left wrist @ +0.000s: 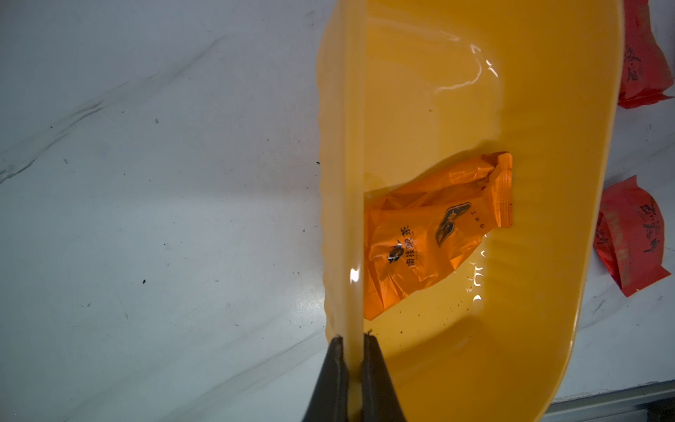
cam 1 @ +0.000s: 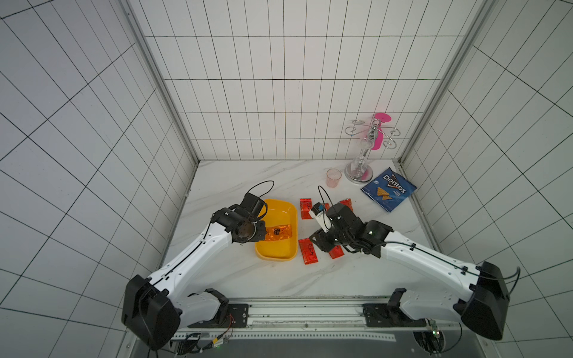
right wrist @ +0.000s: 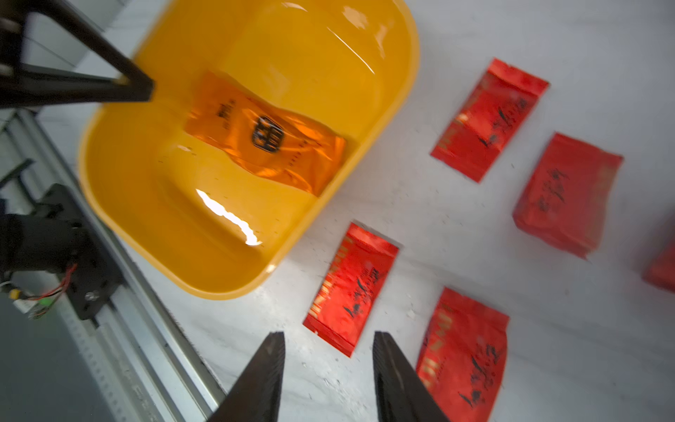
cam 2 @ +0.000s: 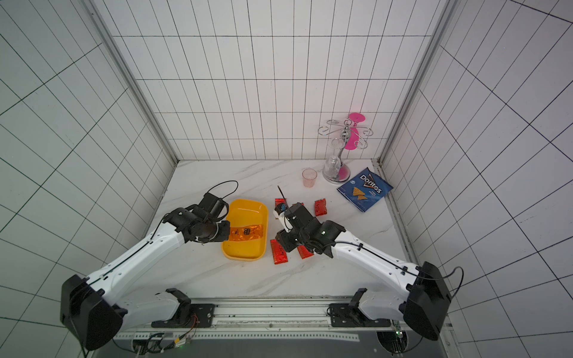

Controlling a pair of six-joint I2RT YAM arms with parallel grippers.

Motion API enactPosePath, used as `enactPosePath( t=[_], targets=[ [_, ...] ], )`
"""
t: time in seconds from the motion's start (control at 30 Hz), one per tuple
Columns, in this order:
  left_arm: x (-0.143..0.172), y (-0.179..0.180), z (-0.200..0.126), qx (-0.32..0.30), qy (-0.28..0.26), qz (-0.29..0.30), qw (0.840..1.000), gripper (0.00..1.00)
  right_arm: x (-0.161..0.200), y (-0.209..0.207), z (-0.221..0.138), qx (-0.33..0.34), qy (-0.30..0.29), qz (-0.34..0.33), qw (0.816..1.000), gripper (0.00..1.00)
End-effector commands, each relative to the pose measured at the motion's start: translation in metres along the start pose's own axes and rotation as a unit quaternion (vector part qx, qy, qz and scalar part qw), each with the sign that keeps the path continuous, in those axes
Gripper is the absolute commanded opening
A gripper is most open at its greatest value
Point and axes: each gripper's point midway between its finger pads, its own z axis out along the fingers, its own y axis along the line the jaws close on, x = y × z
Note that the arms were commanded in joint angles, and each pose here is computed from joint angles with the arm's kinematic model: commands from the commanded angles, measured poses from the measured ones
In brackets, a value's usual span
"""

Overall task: Take the tea bags out of the storage box
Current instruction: Place the tea bag at the center of the board, then pick up the tea bag from the storage box.

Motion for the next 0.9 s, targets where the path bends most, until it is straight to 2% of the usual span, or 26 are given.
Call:
enactPosePath(
  t=[0.0, 0.07, 0.1, 0.27, 0.47, 0.73, 0.87],
  targets=[
    [-0.007, -0.01, -0.008, 0.026, -0.022, 0.01, 0.999, 0.0, -0.046, 0.051, -0.003, -0.126, -0.071, -0.134, 0.981, 0.51],
    [-0.006, -0.013, -0.009, 0.029, -0.023, 0.013, 0.999, 0.0, -0.051, 0.061, 0.007, -0.158, -0.07, -0.182, 0.968, 0.62],
    [-0.006, -0.014, -0.009, 0.032, -0.023, 0.016, 0.999, 0.0, -0.049, 0.063, 0.016, -0.17, -0.054, -0.211, 0.961, 0.63],
    [-0.006, -0.016, -0.014, 0.035, -0.032, 0.021, 0.999, 0.0, -0.05, 0.046, 0.068, -0.157, 0.028, -0.236, 0.958, 0.59],
    [-0.005, -0.016, -0.014, 0.032, -0.034, 0.021, 0.999, 0.0, -0.06, 0.033, 0.098, -0.16, 0.041, -0.233, 0.958, 0.55],
    [-0.005, -0.017, -0.012, 0.031, -0.031, 0.024, 0.999, 0.0, -0.037, 0.014, 0.128, -0.139, 0.089, -0.237, 0.957, 0.53],
    [-0.005, -0.017, -0.013, 0.031, -0.031, 0.023, 0.999, 0.0, -0.033, 0.004, 0.14, -0.119, 0.103, -0.239, 0.958, 0.48]
  ],
)
